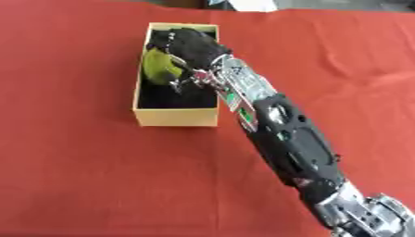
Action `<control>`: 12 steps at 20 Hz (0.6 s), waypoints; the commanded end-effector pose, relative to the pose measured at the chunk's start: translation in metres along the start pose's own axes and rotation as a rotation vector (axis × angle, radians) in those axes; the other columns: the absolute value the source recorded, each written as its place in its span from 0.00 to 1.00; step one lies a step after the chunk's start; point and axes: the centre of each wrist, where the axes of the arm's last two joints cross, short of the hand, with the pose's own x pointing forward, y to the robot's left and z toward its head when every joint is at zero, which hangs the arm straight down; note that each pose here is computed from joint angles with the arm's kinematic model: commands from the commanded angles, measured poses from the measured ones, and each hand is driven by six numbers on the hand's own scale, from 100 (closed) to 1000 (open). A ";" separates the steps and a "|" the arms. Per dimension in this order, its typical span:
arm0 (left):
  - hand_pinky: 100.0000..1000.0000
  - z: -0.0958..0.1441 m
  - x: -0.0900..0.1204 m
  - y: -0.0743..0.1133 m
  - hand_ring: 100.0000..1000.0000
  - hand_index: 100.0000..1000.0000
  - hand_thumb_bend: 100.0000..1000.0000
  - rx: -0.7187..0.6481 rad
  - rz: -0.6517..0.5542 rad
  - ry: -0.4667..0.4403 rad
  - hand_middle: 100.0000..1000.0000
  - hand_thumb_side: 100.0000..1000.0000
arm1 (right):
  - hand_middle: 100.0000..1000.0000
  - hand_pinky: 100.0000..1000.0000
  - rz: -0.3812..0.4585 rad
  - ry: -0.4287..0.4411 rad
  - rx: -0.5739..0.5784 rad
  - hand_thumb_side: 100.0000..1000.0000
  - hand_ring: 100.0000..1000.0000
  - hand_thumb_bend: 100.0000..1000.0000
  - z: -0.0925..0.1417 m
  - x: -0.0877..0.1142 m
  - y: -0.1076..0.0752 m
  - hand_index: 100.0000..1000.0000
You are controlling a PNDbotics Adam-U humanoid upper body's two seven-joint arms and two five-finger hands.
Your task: Pick up objects on the table and place them in the box.
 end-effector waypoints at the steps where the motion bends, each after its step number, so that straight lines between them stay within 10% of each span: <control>1: 0.55 -0.004 0.005 0.000 0.82 0.65 0.11 -0.005 0.003 -0.028 0.84 0.71 | 0.84 0.89 0.034 0.021 -0.048 0.15 0.91 0.00 0.007 -0.008 -0.020 0.93; 12: 0.55 -0.005 0.006 0.001 0.82 0.65 0.11 0.003 -0.003 -0.037 0.84 0.70 | 0.80 0.85 -0.054 0.141 -0.385 0.00 0.87 0.00 0.056 -0.037 -0.073 0.92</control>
